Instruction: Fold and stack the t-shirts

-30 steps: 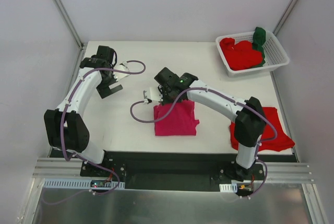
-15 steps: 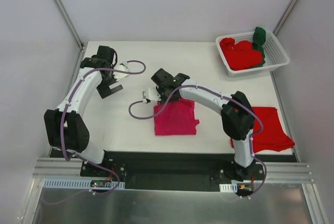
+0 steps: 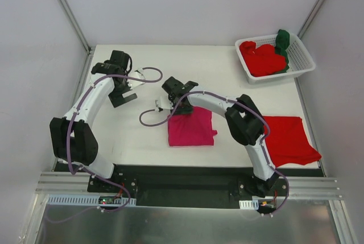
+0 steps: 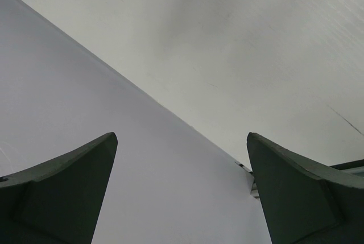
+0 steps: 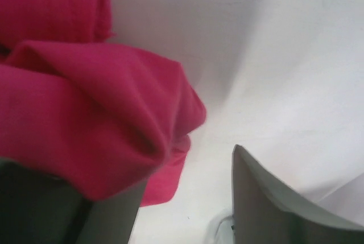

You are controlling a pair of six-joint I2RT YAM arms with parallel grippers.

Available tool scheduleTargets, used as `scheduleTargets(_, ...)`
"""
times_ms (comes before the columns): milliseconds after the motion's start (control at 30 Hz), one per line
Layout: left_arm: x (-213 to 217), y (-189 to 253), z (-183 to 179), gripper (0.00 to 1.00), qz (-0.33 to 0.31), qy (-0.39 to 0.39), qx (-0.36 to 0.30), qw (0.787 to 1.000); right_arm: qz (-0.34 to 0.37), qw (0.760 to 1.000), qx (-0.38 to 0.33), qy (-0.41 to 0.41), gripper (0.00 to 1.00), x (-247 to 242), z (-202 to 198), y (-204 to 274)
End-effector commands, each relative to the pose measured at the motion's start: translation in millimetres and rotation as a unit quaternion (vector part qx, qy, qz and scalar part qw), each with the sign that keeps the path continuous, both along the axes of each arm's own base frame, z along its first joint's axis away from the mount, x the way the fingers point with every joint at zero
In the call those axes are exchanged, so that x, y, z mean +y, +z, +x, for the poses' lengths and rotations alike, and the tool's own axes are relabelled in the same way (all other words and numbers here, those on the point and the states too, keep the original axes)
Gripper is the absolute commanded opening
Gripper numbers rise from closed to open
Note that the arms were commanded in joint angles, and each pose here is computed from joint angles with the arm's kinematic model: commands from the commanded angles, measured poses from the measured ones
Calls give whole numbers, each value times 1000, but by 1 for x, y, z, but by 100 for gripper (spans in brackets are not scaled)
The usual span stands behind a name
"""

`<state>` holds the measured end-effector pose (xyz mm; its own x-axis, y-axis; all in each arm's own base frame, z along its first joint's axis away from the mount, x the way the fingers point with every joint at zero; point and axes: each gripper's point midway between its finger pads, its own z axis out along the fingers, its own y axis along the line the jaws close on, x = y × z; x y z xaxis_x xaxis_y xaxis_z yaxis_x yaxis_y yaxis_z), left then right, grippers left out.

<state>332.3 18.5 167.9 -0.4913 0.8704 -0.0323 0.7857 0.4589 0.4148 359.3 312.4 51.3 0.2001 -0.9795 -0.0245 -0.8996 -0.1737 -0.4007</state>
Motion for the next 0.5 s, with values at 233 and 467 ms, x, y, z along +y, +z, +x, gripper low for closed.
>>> scheduleTargets(233, -23, 17, -6, 99, -29, -14, -16, 999, 135, 988, -45, -65, 80, -22, 6, 126)
scheduleTargets(467, -38, 12, -6, 99, -50, -14, -9, 999, 184, 977, 96, -52, 80, -42, -72, 153)
